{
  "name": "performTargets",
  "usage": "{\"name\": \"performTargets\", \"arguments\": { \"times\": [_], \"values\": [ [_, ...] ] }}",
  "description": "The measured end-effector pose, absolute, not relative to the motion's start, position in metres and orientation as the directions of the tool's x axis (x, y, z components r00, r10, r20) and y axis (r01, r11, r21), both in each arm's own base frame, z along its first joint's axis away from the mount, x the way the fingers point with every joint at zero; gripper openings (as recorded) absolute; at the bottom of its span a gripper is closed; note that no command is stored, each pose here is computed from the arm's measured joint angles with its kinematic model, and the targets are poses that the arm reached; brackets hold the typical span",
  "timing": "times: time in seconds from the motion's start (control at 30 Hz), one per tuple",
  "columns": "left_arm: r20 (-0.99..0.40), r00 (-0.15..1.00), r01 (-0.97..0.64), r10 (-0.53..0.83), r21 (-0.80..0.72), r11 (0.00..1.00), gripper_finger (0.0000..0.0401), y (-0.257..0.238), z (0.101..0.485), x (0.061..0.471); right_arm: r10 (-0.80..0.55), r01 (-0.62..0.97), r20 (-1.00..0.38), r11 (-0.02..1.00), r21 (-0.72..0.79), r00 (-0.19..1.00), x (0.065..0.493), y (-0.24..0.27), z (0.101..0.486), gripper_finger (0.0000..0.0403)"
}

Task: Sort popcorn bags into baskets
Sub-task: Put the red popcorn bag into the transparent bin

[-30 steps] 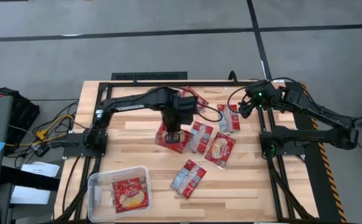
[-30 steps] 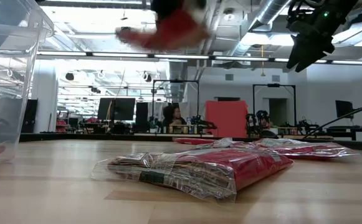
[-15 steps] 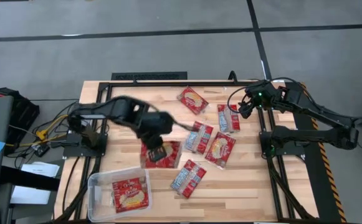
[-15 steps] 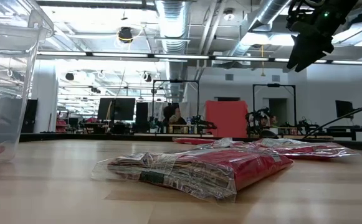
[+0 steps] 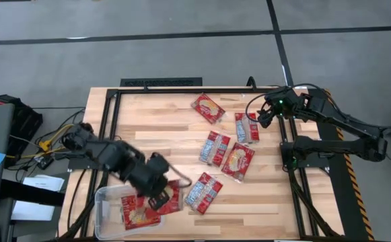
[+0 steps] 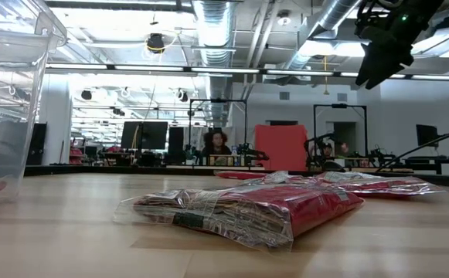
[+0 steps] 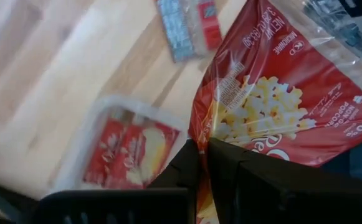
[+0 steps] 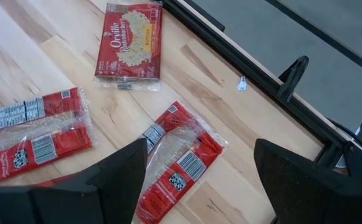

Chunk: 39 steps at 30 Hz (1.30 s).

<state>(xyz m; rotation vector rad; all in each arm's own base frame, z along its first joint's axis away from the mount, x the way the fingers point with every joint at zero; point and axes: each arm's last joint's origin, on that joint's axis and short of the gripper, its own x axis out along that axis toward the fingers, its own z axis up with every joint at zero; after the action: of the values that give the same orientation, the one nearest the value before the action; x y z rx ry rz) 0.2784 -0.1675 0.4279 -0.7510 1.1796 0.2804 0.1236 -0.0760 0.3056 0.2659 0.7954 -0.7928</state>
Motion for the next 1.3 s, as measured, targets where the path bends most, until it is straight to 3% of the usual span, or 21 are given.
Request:
{"name": "performTargets", "arguments": {
  "times": [0.23, 0.47, 0.63, 0.8, 1.0, 1.3],
  "values": [
    [-0.953, 0.243, -0.683, -0.18, -0.299, 0.666, 0.0002, -0.204, 0.399, 0.254, -0.55, 0.725, -0.692, 0.686, -0.056, 0.467, 0.127, -0.078, 0.309, 0.0317],
    [-0.97, 0.214, -0.811, -0.115, -0.242, 0.532, 0.0003, -0.209, 0.388, 0.202, -0.563, 0.729, -0.671, 0.683, -0.048, 0.483, 0.133, -0.083, 0.31, 0.0317],
    [-0.978, 0.172, -0.768, -0.114, -0.206, 0.606, 0.0003, -0.206, 0.376, 0.18, -0.55, 0.726, -0.698, 0.685, -0.061, 0.459, 0.14, -0.086, 0.304, 0.0317],
    [-0.988, 0.127, -0.694, -0.083, -0.148, 0.704, 0.0003, -0.2, 0.35, 0.186, -0.533, 0.722, -0.728, 0.687, -0.077, 0.43, 0.148, -0.091, 0.297, 0.0317],
    [-0.995, 0.075, -0.697, -0.069, -0.101, 0.71, 0.0004, -0.187, 0.31, 0.19, -0.523, 0.706, -0.75, 0.7, -0.107, 0.405, 0.153, -0.095, 0.292, 0.0317],
    [-0.969, 0.142, -0.632, -0.204, -0.247, 0.735, 0.0004, -0.177, 0.272, 0.191, -0.545, 0.731, -0.745, 0.672, -0.114, 0.385, 0.148, -0.101, 0.293, 0.0317]
  ]
}}
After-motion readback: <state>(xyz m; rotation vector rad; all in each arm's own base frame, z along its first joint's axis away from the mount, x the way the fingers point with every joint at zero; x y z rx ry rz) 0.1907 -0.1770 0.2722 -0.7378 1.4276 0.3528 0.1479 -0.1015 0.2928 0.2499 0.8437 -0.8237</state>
